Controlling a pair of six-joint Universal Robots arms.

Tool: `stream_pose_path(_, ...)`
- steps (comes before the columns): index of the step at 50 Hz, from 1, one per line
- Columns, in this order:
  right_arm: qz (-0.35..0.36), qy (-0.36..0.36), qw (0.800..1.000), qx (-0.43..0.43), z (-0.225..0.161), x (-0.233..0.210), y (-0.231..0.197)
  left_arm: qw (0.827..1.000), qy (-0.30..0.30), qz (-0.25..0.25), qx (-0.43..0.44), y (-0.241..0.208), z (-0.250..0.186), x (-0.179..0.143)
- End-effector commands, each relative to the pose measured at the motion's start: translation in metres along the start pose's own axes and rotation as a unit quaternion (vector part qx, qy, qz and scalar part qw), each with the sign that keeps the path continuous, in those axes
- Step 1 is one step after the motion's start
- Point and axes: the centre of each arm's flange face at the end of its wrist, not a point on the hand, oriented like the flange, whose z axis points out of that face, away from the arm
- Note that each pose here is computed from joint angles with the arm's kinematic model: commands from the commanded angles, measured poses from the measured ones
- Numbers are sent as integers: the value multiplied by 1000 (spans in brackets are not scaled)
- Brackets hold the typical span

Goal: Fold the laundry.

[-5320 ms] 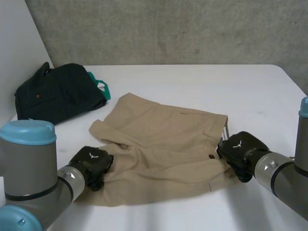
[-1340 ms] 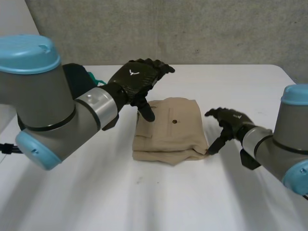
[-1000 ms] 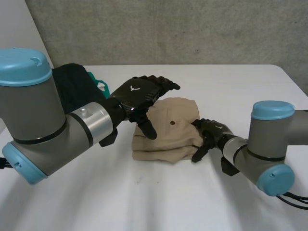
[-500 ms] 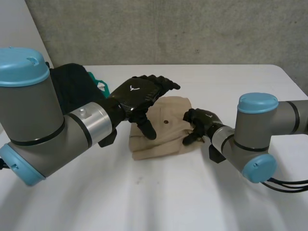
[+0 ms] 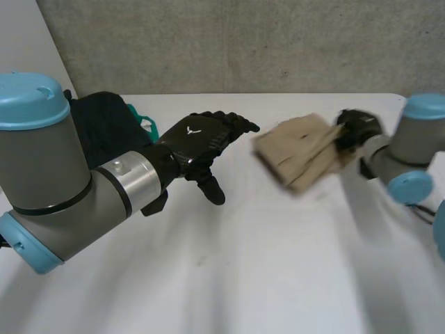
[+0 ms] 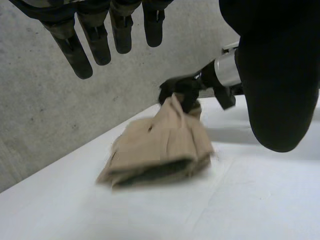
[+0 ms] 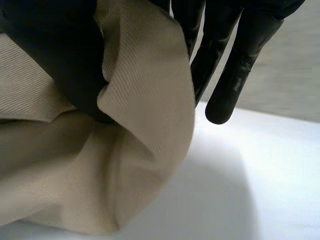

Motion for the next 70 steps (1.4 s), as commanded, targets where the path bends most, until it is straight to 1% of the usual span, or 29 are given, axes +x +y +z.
stream_pose_path(1,-15,142,989,41,25,128,-30,1000,0,3,4,-3,-1,1)
stream_pose_path(3,-33,163,985,48,26,149,-32,1000,1,3,5,-4,-1,2)
stream_pose_path(10,-65,201,977,41,21,196,-26,1000,1,3,3,-3,-1,3)
stream_pose_path(22,-118,219,968,37,15,238,-22,1000,0,3,2,-2,-1,3)
stream_pose_path(29,-168,231,958,14,14,244,-13,1000,1,2,2,-3,-1,4)
stream_pose_path(33,-212,258,942,2,12,246,-18,1000,0,2,2,-2,-2,4)
stream_pose_path(37,-278,310,909,-11,3,251,-40,1000,-1,2,2,-3,-2,3)
stream_pose_path(38,-307,335,891,-15,-2,252,-54,1000,-2,3,4,-5,-3,3)
stream_pose_path(39,-320,345,882,-18,-4,252,-60,1000,-3,3,6,-6,-4,3)
stream_pose_path(42,-351,363,863,-25,-11,235,-83,1000,-9,6,12,-10,-7,0)
stream_pose_path(45,-353,351,867,-8,-15,210,-104,1000,-19,8,20,-14,-9,-6)
stream_pose_path(46,-353,335,874,5,-19,190,-118,999,-38,12,30,-19,-10,-18)
stream_pose_path(49,-351,301,886,26,-24,156,-134,996,-79,19,49,-29,-13,-40)
stream_pose_path(50,-350,273,895,38,-28,132,-141,992,-107,25,64,-36,-16,-55)
stream_pose_path(52,-350,236,905,51,-32,104,-146,987,-136,32,80,-42,-19,-71)
stream_pose_path(53,-351,195,914,64,-36,74,-149,982,-159,40,95,-48,-20,-84)
stream_pose_path(55,-351,154,920,76,-43,44,-150,977,-176,50,109,-52,-20,-95)
stream_pose_path(56,-351,135,923,78,-46,30,-148,974,-184,56,116,-54,-20,-101)
stream_pose_path(57,-348,97,929,80,-53,6,-145,970,-200,67,123,-57,-22,-114)
stream_pose_path(59,-344,62,934,74,-60,-16,-136,965,-221,75,122,-54,-23,-133)
stream_pose_path(61,-333,-9,942,52,-76,-56,-111,956,-264,89,93,-35,-24,-179)
stream_pose_path(64,-329,-62,942,33,-91,-80,-91,949,-291,102,68,-19,-25,-209)
stream_pose_path(65,-327,-91,940,18,-101,-92,-76,944,-306,112,53,-8,-26,-227)
stream_pose_path(68,-327,-126,937,5,-117,-106,-60,937,-324,128,27,11,-25,-253)
stream_pose_path(69,-328,-140,934,-3,-127,-113,-51,933,-332,139,9,25,-24,-268)
stream_pose_path(70,-329,-146,933,-7,-131,-116,-47,930,-337,146,0,32,-24,-277)
